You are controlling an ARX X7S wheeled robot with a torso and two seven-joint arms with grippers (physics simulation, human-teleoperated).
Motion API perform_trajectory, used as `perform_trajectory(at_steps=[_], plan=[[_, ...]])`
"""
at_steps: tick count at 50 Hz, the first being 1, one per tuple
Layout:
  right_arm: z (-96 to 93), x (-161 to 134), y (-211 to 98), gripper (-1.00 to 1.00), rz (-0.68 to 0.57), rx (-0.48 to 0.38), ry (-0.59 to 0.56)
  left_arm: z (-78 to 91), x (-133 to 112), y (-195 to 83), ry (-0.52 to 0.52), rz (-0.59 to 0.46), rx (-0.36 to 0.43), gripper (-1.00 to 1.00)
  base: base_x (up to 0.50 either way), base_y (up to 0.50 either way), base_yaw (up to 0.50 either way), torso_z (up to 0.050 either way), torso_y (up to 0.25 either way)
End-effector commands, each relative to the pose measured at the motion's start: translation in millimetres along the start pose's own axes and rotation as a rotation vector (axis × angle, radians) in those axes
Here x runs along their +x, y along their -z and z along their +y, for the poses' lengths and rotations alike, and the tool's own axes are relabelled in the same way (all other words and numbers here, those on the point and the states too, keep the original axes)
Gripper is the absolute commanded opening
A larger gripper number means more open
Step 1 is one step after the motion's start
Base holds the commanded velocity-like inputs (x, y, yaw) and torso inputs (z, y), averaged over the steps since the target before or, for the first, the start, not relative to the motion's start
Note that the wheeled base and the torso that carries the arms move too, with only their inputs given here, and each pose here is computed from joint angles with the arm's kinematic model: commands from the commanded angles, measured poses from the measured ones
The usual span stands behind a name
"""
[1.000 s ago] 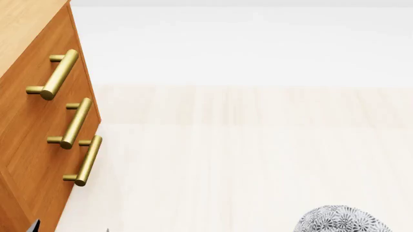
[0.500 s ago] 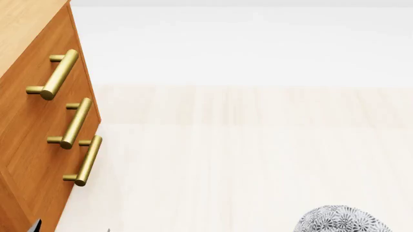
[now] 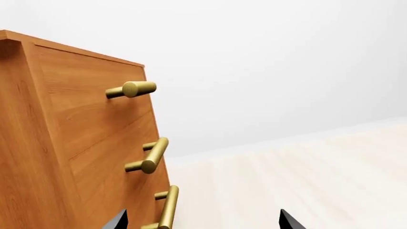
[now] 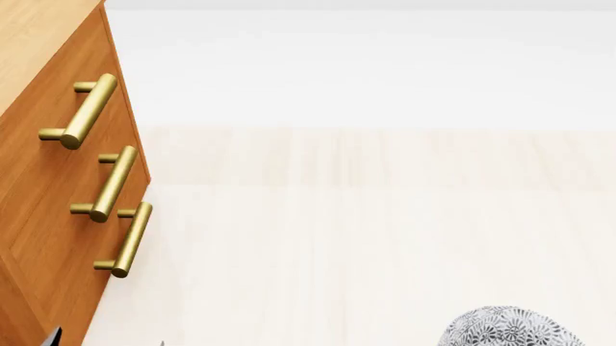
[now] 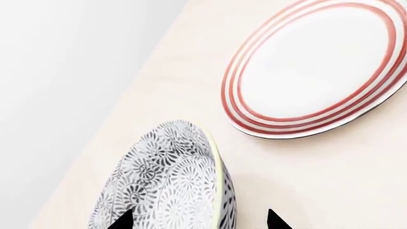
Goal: Put the bowl on top of the cabinet.
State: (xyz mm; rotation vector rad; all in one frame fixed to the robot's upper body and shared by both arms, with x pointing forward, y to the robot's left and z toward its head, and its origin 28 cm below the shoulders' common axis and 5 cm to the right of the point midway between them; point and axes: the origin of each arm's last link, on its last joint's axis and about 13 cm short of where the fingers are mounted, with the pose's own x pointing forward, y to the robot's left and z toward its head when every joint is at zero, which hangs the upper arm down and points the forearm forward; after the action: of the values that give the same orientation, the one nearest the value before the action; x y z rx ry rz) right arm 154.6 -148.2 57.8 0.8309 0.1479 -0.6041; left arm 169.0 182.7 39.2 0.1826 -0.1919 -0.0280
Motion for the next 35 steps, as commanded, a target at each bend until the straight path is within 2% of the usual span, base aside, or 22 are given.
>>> perform_trajectory(at_steps=[1,35], plan=[[0.1,5.2,0.8,1.0,0.008,-0.009,0.002,0.6,0.4,0.1,0.009,0.006,-0.005,1.0,0.0,0.0,0.0,0.0,0.0],[5.2,26.0,7.8,1.0,0.054,-0.039,0.051,0.2,0.7,0.1,0.015,0.006,-0.003,1.0,0.0,0.0,0.0,0.0,0.0]])
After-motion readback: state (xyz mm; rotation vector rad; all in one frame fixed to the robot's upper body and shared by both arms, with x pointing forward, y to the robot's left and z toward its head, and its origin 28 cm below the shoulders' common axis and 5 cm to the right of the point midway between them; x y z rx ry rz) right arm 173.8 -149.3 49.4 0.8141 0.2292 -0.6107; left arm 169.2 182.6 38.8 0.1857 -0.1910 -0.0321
